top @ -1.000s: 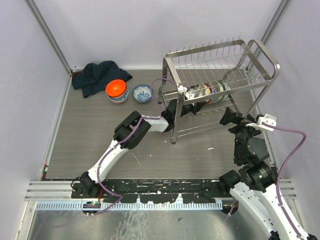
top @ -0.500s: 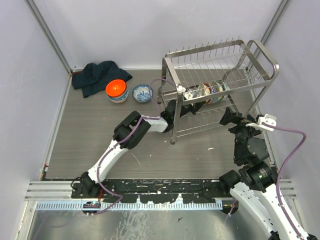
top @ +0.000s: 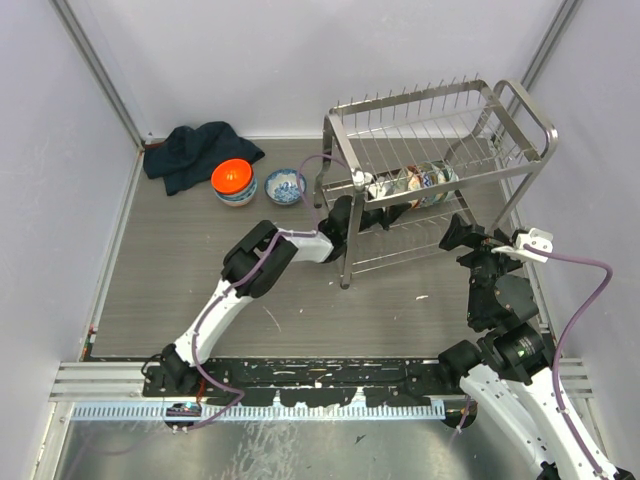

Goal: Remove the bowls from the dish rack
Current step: Pick up the bowl from the dish rack.

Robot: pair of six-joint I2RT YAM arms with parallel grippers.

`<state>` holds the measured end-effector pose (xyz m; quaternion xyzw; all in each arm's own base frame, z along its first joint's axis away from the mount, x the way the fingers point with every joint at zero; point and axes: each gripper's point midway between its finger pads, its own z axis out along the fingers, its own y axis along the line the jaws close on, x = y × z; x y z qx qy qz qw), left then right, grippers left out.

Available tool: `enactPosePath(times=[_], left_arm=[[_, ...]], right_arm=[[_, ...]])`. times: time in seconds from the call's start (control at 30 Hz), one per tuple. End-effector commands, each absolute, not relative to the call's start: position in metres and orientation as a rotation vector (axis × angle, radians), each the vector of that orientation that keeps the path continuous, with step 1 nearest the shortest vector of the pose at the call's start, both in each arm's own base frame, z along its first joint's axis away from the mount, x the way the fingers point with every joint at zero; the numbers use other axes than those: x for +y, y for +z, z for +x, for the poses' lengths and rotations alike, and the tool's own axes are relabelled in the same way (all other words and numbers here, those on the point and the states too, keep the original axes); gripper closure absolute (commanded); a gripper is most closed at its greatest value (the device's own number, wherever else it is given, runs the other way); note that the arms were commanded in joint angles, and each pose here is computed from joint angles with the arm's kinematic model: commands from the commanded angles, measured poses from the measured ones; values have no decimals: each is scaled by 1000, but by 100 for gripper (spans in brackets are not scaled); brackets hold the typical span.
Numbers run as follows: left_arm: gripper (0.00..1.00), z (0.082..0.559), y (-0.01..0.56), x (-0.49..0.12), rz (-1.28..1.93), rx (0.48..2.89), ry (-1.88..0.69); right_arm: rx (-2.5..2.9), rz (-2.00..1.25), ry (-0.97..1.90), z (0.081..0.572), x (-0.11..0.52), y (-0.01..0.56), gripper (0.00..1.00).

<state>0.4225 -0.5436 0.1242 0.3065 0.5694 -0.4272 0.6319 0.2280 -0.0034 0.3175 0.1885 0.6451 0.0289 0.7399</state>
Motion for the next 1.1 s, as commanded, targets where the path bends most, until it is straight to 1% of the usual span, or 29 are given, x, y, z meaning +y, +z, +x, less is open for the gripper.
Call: enactPosePath(times=[0.0,0.23,0.73,1.07], left_arm=[[100,425,172,-536,701,1237,-972],[100,422,170,-535,721,1260,-971],[100,424,156,-529,812,1282,-835],[100,423,153,-528,853,1208,-723]], right_arm=[[1358,431,85,224,-6,338,0],[1356,431,85,224,-6,339,0],[1357,430,85,224,-6,338,0],[1359,428,85,225,-5,338,0]])
